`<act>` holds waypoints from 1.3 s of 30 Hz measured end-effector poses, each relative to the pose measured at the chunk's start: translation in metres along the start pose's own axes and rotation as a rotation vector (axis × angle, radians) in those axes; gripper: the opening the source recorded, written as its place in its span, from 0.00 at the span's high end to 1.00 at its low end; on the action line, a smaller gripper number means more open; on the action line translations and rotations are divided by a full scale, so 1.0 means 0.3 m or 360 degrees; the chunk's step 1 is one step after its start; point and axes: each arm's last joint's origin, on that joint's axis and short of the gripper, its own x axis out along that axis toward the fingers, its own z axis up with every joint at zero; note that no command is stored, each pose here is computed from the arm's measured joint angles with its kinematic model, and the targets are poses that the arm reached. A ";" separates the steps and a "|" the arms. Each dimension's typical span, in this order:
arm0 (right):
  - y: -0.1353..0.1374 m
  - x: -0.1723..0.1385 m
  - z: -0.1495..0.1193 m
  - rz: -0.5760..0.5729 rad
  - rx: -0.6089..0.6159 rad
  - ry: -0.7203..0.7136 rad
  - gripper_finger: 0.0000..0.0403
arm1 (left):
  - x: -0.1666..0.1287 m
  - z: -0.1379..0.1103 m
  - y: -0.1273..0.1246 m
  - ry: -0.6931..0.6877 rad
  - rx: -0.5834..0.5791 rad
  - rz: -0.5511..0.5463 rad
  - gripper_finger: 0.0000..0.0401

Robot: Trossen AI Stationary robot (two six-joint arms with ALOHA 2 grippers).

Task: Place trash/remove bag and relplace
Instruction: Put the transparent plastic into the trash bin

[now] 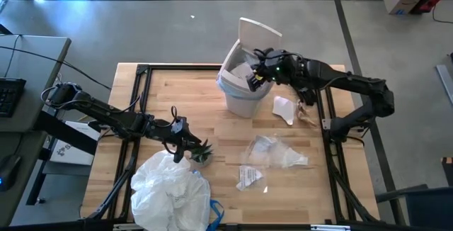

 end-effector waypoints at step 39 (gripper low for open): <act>0.307 -0.478 -0.141 0.0770 -0.0178 -0.0278 0.58 | 0.000 0.000 0.000 -0.0001 -0.0017 0.0001 0.80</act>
